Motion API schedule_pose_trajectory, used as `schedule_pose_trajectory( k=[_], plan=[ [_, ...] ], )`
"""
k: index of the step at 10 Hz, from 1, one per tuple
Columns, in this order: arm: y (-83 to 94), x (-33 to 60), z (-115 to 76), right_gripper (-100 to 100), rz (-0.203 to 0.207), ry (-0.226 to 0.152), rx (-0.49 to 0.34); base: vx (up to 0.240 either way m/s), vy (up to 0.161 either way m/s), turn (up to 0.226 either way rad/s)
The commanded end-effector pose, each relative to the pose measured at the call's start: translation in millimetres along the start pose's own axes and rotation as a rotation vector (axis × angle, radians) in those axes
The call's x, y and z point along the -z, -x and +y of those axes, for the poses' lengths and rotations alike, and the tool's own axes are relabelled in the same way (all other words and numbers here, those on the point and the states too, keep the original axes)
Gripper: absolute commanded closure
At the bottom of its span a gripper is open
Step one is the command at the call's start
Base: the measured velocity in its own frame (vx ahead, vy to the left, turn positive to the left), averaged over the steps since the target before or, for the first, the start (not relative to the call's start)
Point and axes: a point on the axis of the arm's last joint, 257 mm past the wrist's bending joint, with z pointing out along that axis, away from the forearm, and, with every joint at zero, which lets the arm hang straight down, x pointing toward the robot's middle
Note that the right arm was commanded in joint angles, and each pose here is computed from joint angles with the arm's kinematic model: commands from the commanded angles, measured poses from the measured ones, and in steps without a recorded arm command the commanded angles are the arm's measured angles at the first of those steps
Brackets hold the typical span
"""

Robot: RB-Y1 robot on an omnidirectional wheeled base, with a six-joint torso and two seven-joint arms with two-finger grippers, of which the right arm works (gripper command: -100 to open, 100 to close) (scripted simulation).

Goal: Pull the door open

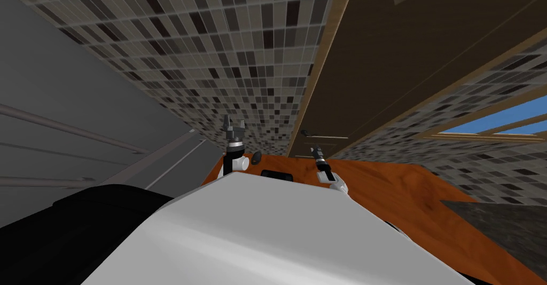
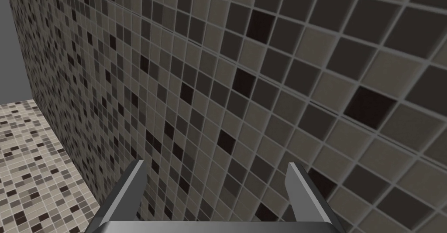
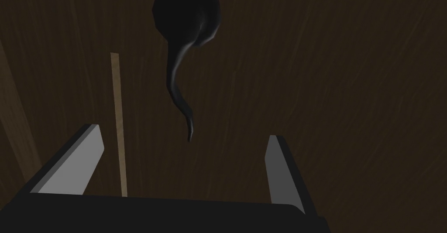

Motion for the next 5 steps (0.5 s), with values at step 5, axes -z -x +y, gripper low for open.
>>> schedule_pose_trajectory(
  k=[5],
  plan=[
    [14.8, 1.4, -12.8, -100, -0.013, -0.033, 0.007, 0.039, -0.034, 0.066]
  ],
)
